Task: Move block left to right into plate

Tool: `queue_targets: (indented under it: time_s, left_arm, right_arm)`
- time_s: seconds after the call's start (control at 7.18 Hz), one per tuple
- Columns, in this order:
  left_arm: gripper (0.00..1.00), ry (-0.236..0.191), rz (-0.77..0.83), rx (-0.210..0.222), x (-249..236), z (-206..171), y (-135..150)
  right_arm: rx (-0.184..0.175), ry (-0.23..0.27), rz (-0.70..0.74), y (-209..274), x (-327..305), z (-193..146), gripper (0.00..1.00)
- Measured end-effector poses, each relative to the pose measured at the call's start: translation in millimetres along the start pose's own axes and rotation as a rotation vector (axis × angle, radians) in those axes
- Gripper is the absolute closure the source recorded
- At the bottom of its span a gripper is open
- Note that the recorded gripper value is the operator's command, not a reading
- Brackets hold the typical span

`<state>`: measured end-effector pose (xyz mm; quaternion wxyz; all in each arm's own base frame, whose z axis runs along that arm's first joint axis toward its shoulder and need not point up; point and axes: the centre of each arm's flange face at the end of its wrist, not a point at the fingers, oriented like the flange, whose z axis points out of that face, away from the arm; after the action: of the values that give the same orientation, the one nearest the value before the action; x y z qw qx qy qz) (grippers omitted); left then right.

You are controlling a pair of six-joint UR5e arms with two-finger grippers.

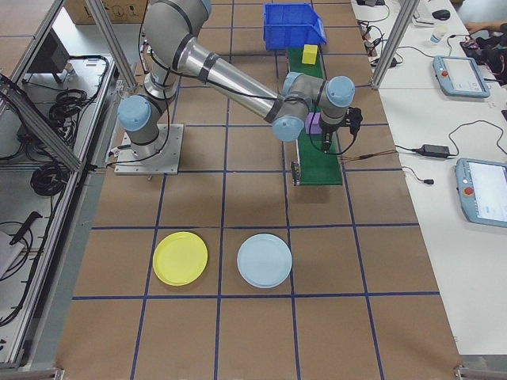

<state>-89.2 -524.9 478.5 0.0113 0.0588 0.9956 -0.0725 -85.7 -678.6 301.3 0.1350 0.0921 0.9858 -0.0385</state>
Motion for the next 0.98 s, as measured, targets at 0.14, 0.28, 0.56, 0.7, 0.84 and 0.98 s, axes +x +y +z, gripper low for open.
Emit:
queue_targets:
  time_s: [0.14,0.28,0.56,0.7,0.84,0.98]
  left_arm:
    - [0.00,0.010,-0.015,-0.050,-2.1,-16.4,19.9]
    - [0.00,0.023,-0.025,-0.078,-1.1,-17.7,28.3]
    - [0.00,0.041,-0.029,-0.071,-0.3,-24.0,29.8]
    - [0.00,0.044,-0.024,-0.061,-0.5,-28.3,29.8]
    - [0.00,0.047,-0.019,-0.063,1.0,-26.3,29.7]
    - [0.00,0.058,-0.019,-0.060,2.7,-23.9,28.7]
  right_arm:
    - [-0.010,0.000,0.006,2.4,-19.5,3.4,0.00]
    - [-0.018,0.000,-0.004,4.9,-39.7,8.2,0.00]
    - [-0.037,0.008,-0.021,8.5,-53.2,22.2,0.01]
    - [-0.053,0.026,-0.028,10.2,-50.3,30.8,0.08]
    - [-0.074,0.064,-0.051,10.6,-43.0,41.9,0.16]
    - [-0.092,0.104,-0.081,10.1,-35.8,51.2,0.36]
